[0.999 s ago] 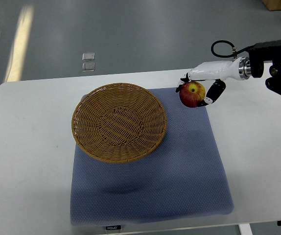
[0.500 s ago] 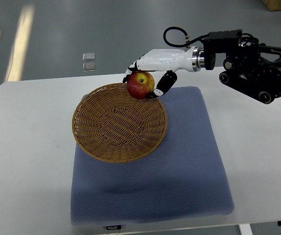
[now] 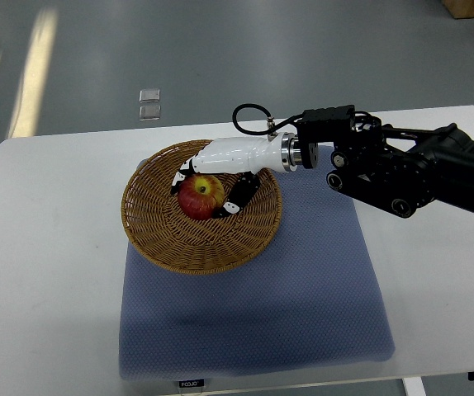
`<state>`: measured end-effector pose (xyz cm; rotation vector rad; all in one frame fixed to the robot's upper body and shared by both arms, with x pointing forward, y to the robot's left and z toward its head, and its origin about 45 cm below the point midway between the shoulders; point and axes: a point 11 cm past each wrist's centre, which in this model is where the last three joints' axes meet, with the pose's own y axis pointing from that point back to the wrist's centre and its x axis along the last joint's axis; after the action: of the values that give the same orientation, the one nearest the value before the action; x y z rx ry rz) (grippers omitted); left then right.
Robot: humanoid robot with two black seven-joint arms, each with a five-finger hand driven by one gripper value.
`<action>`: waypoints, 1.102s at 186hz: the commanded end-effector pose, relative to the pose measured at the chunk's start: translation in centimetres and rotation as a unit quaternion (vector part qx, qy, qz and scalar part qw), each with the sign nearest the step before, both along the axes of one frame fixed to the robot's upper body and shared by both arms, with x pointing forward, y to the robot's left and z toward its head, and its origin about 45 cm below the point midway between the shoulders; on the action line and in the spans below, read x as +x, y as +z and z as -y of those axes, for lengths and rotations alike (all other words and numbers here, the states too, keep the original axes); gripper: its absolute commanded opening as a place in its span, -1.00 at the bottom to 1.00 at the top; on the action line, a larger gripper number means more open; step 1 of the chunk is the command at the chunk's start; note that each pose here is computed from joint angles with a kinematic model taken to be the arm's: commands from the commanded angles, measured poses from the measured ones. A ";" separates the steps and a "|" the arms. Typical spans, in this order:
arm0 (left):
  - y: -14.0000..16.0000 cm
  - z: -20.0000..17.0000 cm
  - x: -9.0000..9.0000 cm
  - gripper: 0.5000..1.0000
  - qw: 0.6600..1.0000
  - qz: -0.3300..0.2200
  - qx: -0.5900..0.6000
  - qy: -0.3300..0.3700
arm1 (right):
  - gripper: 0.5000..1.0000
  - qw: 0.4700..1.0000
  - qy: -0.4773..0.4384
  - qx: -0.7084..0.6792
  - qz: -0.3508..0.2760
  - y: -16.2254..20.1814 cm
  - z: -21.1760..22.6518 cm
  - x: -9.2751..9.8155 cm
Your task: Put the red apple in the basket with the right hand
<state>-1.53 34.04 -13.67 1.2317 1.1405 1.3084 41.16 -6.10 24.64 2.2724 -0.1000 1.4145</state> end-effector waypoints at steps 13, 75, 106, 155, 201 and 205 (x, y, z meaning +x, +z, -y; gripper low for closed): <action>0.0 0.0 0.0 1.00 1.000 0.000 0.000 0.000 | -0.05 1.000 -0.011 -0.004 -0.008 -1.1 0.5 0.1; 0.0 0.0 0.0 1.00 1.000 0.000 0.000 0.000 | 0.24 1.000 -0.016 -0.004 -0.017 -2.1 0.2 -0.2; 0.0 0.0 0.0 1.00 1.000 0.000 0.000 0.000 | 0.33 1.000 -0.017 -0.001 -0.018 -2.0 0.1 -0.2; 0.0 0.0 0.0 1.00 1.000 0.000 0.000 0.000 | 0.42 1.000 -0.020 0.003 -0.018 -1.9 0.2 -0.1; 0.0 0.0 0.0 1.00 1.000 0.000 0.000 0.000 | 0.65 0.997 -0.055 0.057 0.012 1.6 1.3 2.0; 0.0 0.0 0.0 1.00 1.000 0.000 0.000 0.000 | 0.65 0.996 -0.060 0.061 0.013 1.9 1.6 2.2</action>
<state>-1.53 34.04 -13.67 1.2320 1.1407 1.3083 42.18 -6.96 24.54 2.2943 -0.2377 1.3886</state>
